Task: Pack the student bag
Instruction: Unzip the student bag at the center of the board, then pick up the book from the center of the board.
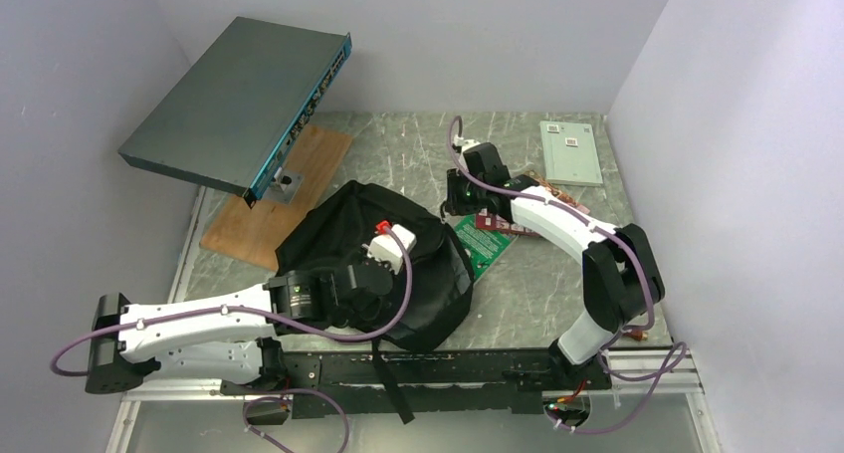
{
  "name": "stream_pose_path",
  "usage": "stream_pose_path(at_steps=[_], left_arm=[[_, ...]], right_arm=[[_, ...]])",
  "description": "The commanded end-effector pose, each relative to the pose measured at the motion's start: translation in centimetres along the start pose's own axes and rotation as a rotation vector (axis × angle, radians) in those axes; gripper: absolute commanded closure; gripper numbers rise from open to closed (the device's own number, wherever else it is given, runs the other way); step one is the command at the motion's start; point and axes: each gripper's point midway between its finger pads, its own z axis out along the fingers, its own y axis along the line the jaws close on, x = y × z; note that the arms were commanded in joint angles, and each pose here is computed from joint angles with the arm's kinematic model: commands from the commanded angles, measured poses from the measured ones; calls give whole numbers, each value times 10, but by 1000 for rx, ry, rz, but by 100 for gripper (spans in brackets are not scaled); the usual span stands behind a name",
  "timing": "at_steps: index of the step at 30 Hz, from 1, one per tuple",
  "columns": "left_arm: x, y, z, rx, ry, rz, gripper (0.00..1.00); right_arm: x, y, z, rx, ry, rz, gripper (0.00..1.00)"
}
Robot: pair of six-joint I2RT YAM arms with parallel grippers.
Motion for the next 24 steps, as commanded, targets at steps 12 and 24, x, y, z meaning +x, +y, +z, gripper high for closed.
stream_pose_path(at_steps=[12,24], left_arm=[[11,-16,21,-63,161,-65,100],[13,-24,22,-26,175,-80,100]], right_arm=[[21,-148,-95,263,-241,543,8],[60,-234,-125,65,-513,1112,4]])
